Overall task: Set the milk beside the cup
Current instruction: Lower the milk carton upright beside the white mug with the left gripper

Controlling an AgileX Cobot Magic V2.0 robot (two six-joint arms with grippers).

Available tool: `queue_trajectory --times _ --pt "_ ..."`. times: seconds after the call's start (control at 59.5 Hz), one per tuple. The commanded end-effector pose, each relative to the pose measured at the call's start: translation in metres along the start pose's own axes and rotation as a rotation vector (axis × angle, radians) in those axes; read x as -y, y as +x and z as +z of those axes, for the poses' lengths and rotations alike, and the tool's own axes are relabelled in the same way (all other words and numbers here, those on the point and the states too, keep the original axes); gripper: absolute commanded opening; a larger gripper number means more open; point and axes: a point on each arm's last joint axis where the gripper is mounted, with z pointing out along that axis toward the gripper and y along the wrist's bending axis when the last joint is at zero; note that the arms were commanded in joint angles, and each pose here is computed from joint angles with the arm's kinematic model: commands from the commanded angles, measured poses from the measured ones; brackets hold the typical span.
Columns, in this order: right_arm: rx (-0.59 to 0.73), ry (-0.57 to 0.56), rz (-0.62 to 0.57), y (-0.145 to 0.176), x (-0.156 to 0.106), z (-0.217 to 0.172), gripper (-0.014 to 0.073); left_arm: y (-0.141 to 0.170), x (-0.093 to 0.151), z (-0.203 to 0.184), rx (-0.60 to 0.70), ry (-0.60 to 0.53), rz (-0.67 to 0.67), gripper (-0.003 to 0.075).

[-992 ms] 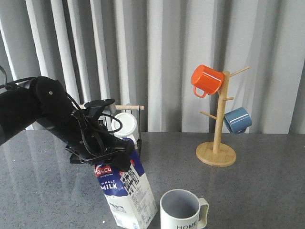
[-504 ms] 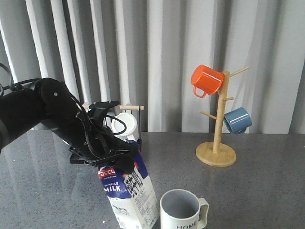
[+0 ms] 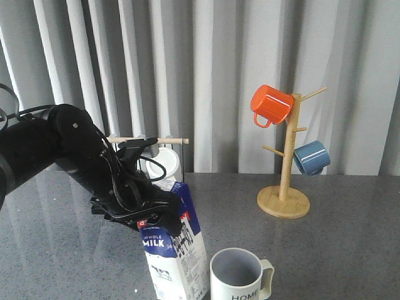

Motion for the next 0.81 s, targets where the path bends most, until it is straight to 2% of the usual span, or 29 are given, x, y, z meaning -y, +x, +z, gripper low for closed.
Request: queue_trajectory --times 0.0,0.79 --pt "0.081 0.014 -0.005 -0.012 0.002 -0.003 -0.0006 -0.004 0.017 -0.028 0.089 0.027 0.019 0.0602" --pt "0.088 0.015 -0.005 -0.013 0.002 -0.003 -0.0006 0.003 0.035 -0.075 0.174 0.023 0.059 0.0594"
